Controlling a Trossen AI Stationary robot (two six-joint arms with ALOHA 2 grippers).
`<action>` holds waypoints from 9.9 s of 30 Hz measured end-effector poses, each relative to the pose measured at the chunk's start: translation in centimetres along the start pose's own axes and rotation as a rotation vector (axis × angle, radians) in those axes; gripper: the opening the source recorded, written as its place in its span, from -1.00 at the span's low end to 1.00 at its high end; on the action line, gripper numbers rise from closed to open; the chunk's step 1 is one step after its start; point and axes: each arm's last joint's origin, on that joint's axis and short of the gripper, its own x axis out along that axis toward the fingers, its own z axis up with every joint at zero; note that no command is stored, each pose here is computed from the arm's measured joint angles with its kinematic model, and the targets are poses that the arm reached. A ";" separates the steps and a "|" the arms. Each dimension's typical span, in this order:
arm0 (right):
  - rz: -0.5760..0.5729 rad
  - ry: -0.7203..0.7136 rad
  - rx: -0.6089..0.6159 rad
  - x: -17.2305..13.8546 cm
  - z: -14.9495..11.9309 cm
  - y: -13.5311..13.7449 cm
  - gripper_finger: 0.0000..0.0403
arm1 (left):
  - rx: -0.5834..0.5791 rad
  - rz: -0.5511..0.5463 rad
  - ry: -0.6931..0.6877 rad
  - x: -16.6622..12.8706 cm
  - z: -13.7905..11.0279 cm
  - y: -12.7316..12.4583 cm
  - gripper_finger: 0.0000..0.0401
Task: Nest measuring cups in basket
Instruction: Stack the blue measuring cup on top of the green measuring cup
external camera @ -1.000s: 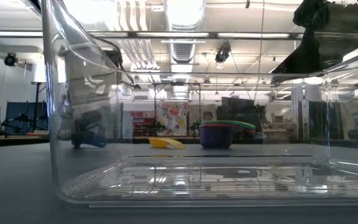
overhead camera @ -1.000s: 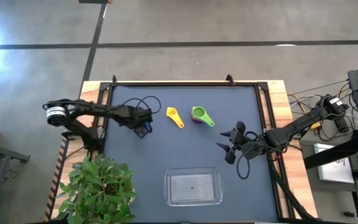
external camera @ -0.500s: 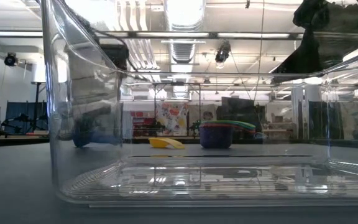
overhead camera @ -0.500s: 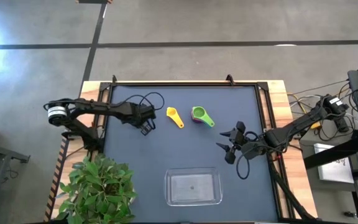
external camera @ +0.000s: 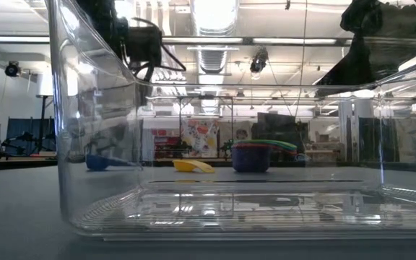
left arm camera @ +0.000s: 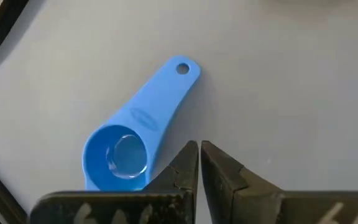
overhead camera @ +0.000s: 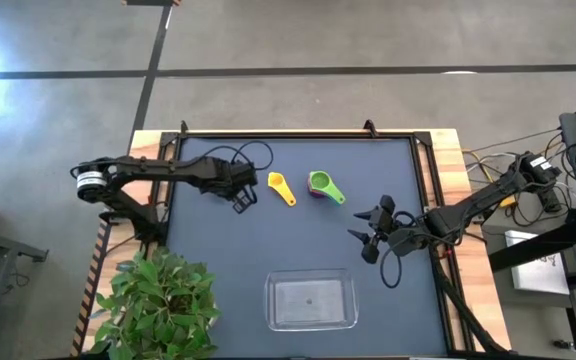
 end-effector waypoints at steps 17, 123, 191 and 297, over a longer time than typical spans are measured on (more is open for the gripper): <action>0.000 0.000 0.000 0.0 0.0 0.0 0.11 | 0.008 0.081 0.020 1.9 -1.8 0.3 -0.15; 0.199 0.047 -0.253 9.1 15.8 -2.2 0.11 | 0.787 -0.286 -0.584 -7.0 1.0 -9.4 -0.97; 0.116 0.340 -0.247 11.0 13.4 -4.1 -0.96 | 0.516 -0.451 -0.688 -8.0 -2.4 -5.8 -0.23; -0.083 0.522 0.523 14.3 10.4 -16.0 -0.94 | 0.123 -0.674 -1.116 -5.5 -6.5 -4.6 -0.23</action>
